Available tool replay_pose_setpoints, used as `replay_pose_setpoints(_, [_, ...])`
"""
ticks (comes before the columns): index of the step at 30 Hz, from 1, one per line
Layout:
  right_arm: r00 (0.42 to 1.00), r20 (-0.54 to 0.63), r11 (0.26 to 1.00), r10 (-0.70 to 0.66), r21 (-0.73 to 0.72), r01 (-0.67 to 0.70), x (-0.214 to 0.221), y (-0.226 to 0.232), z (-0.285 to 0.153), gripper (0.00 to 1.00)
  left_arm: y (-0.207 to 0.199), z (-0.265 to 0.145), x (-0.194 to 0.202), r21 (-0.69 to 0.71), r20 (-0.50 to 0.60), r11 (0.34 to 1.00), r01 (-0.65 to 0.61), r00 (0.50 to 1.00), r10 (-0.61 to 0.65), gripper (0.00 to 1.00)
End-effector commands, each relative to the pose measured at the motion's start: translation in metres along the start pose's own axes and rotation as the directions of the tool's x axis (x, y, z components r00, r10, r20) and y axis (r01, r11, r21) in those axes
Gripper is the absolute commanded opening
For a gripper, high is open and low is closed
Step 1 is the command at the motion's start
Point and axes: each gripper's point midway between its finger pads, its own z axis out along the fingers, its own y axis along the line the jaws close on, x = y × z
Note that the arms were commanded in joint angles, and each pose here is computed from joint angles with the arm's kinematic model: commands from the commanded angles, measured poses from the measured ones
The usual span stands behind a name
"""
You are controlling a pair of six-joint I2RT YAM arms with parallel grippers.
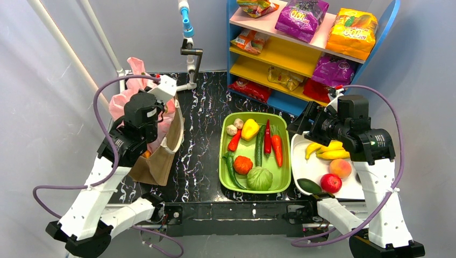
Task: Place the food into the grocery bag and tie it
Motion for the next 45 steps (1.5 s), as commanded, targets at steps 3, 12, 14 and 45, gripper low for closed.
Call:
replay_pose_setpoints(3, [1.0,0.015,1.0,-0.009,-0.03,0.009,-0.005,0.005,0.001,0.87,-0.032,-0.004,0.042,0.053,-0.089,0.994,0.099,0.992,-0.094,0.0])
replay_pose_setpoints(12, [1.0,0.01,1.0,0.019,-0.023,-0.019,0.001,0.002,0.002,0.87,-0.09,0.0,0.094,0.127,-0.236,0.966,0.226,0.953,-0.192,0.0])
replay_pose_setpoints(14, [1.0,0.009,0.999,0.026,-0.02,-0.025,0.002,0.001,0.001,0.87,-0.101,0.001,0.104,0.137,-0.267,0.957,0.256,0.94,-0.213,0.0])
replay_pose_setpoints(45, [0.997,-0.031,0.997,0.073,-0.016,-0.074,0.001,0.005,0.009,0.86,-0.16,0.034,0.174,0.092,-0.53,0.839,0.536,0.74,-0.415,0.05])
